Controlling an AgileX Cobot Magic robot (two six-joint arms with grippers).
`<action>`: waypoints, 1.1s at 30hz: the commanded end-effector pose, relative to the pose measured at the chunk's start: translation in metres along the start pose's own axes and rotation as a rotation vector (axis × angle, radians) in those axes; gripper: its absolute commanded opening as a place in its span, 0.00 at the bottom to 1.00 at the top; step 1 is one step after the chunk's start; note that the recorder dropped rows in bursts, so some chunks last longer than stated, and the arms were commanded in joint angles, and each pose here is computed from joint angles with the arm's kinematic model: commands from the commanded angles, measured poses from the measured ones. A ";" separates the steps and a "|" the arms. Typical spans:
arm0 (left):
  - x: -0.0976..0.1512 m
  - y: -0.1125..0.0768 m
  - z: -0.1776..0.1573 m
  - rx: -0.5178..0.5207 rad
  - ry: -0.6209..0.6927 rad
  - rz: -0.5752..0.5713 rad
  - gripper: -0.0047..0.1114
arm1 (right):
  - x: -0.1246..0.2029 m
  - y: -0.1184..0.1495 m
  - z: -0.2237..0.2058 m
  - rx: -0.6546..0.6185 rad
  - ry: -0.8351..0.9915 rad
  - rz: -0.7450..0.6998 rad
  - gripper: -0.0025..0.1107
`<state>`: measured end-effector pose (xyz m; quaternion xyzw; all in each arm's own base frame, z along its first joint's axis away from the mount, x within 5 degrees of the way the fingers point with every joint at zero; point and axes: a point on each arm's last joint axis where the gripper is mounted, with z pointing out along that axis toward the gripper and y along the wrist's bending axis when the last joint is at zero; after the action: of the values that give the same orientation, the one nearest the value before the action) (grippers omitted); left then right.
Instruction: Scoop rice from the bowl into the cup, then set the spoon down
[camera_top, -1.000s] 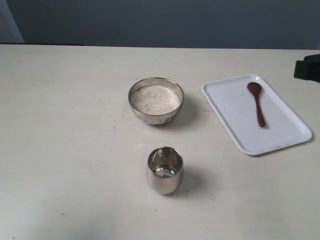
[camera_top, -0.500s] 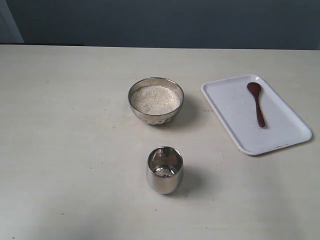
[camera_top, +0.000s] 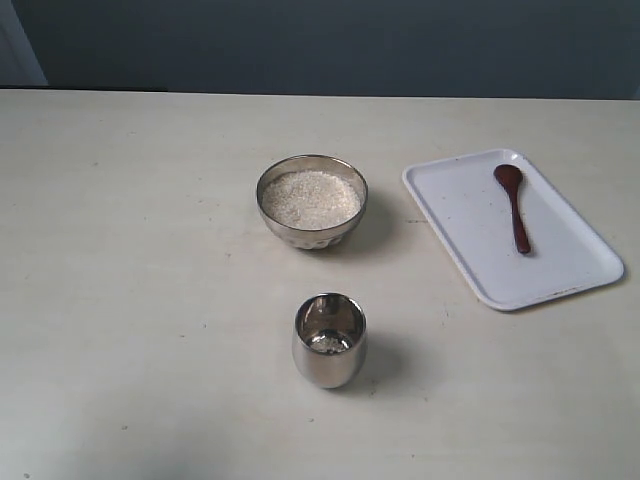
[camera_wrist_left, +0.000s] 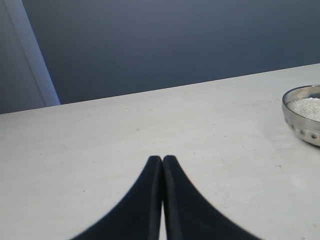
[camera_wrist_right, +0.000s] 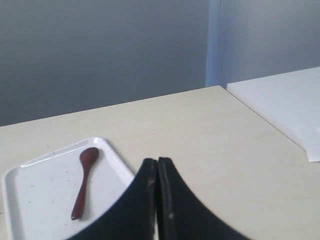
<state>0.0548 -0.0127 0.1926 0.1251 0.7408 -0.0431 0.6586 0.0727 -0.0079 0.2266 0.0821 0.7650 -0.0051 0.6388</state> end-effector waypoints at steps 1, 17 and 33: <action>-0.002 0.000 -0.001 0.002 -0.016 -0.007 0.04 | 0.021 -0.005 -0.006 0.041 -0.018 0.000 0.01; -0.002 0.000 -0.001 0.002 -0.014 -0.007 0.04 | 0.043 -0.006 -0.011 0.047 0.025 -0.056 0.01; -0.002 0.000 -0.001 0.002 -0.016 -0.007 0.04 | 0.043 -0.005 -0.011 0.036 0.026 -0.015 0.01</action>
<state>0.0548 -0.0127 0.1926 0.1251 0.7408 -0.0431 0.6586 0.0542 -0.0065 0.1855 0.0854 0.7771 -0.0208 0.6232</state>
